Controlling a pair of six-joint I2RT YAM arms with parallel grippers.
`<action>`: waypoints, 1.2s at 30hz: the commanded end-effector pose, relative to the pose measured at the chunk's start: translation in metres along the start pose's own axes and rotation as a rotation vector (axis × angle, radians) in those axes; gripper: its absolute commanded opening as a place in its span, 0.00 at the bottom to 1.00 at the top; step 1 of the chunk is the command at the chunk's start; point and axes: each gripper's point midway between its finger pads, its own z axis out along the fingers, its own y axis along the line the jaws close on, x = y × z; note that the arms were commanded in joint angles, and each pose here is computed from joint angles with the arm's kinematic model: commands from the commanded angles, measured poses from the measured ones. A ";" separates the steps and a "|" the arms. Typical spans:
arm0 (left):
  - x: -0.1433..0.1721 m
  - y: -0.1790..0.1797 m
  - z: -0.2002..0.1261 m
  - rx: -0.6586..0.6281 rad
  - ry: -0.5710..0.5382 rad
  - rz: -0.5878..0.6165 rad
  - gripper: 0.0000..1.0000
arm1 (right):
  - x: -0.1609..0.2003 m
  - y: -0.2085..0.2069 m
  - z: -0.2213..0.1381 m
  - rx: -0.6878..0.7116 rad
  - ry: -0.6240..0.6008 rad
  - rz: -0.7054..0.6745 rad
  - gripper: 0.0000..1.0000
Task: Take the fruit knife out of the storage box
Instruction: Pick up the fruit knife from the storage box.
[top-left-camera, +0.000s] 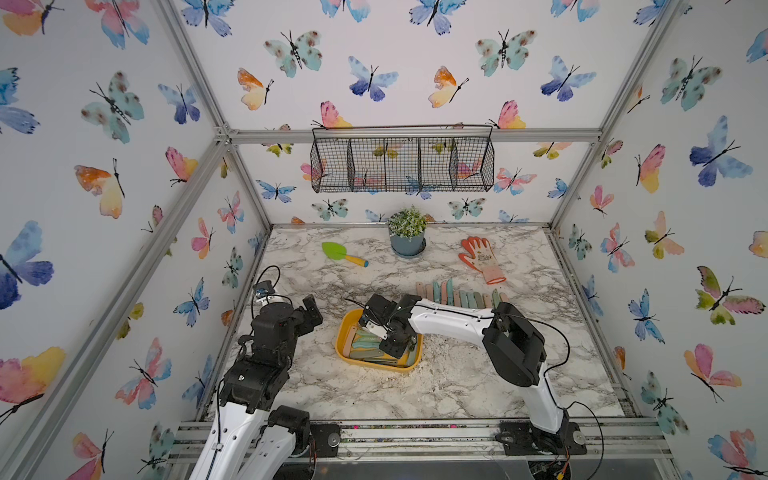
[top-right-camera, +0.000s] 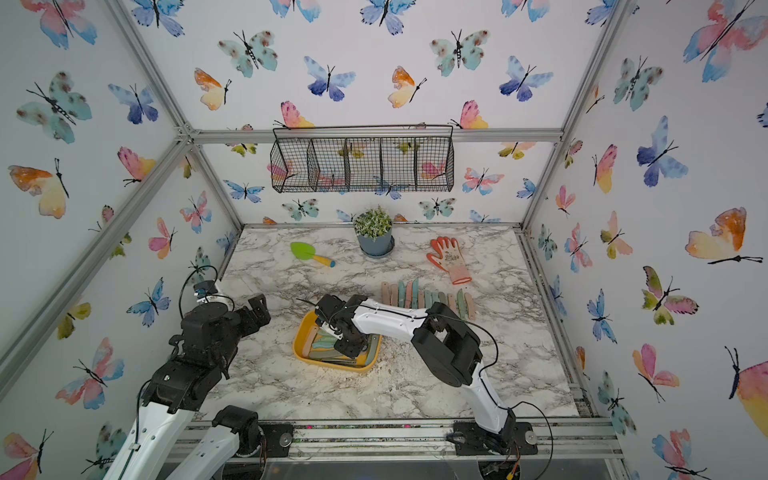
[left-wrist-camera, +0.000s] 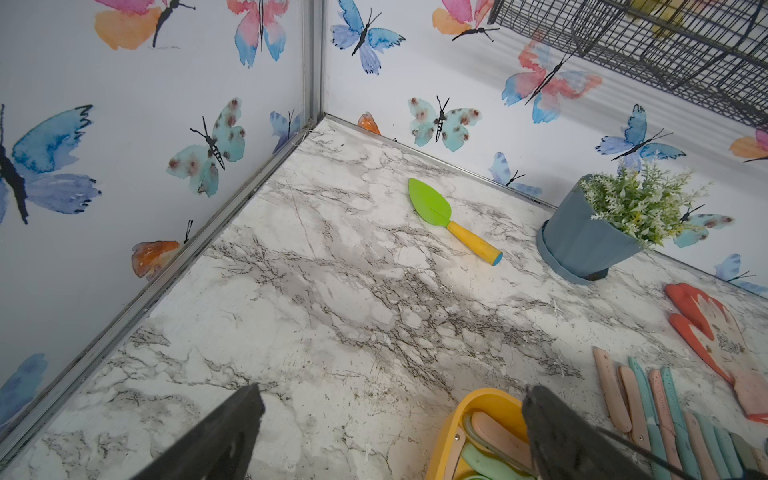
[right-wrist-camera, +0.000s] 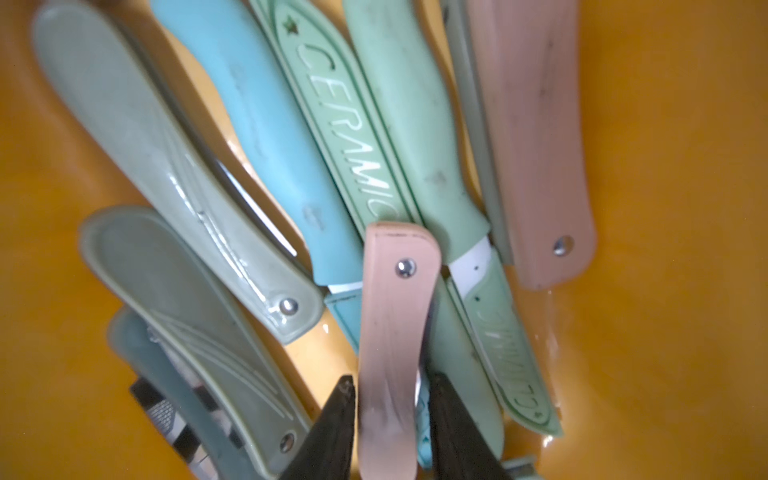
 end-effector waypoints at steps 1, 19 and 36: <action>0.003 0.002 0.000 -0.003 0.004 0.000 0.98 | 0.001 0.002 -0.001 0.002 0.015 0.007 0.28; 0.003 0.003 0.000 -0.003 0.004 0.001 0.98 | -0.016 -0.009 -0.030 0.052 -0.081 0.030 0.21; 0.005 -0.005 0.000 0.039 0.016 0.012 0.98 | -0.025 -0.013 -0.042 0.067 -0.134 0.066 0.23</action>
